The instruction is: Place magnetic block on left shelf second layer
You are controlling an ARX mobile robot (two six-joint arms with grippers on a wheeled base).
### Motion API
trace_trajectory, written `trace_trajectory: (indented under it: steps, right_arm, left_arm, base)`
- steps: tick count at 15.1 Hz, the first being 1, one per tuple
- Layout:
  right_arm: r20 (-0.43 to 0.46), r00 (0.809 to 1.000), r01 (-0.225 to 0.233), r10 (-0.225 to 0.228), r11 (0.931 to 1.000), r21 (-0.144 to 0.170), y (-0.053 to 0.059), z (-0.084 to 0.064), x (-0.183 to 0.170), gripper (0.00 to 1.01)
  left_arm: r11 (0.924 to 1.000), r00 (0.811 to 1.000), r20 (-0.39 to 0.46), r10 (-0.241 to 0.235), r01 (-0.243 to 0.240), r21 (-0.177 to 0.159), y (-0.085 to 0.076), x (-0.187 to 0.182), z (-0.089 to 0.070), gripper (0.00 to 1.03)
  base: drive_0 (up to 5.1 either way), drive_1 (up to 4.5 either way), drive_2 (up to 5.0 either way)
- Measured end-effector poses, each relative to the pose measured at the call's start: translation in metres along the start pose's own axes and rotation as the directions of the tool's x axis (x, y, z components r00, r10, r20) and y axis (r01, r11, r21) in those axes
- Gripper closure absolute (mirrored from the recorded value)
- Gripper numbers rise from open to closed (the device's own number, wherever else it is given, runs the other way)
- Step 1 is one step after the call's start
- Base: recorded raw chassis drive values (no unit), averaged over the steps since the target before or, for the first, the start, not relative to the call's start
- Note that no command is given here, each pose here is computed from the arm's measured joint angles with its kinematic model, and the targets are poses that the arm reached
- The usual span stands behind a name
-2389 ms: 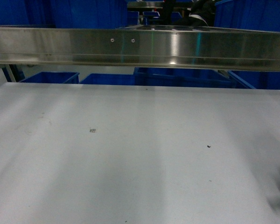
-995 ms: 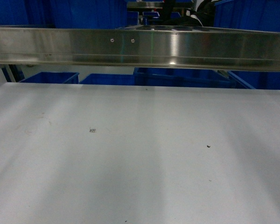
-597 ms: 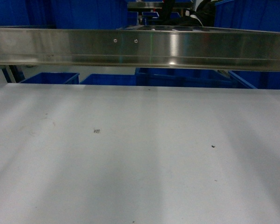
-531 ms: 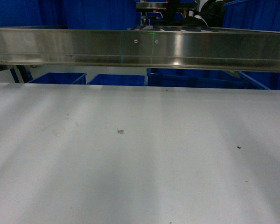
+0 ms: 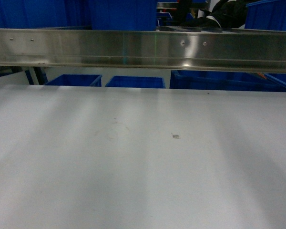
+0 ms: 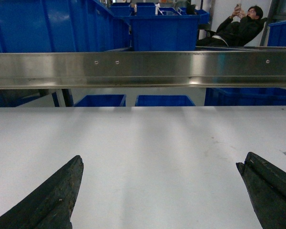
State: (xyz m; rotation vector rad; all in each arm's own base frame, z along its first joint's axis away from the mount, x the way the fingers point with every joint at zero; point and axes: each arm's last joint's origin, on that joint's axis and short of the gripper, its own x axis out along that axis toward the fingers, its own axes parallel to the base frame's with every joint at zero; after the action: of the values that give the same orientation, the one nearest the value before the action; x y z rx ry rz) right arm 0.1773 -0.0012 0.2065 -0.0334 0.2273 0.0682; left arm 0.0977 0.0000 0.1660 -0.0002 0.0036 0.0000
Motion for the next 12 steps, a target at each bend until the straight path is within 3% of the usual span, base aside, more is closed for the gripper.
trace_trajectory:
  steps: [12]
  right_arm:
    - [0.001, 1.000, 0.000, 0.000, 1.0000, 0.000, 0.0001, 0.0001, 0.0000, 0.68]
  left_arm:
    - [1.0000, 1.000, 0.000, -0.001, 0.001, 0.000, 0.0000, 0.0000, 0.0000, 0.05]
  base:
    - [-5.0, 2.46, 2.5]
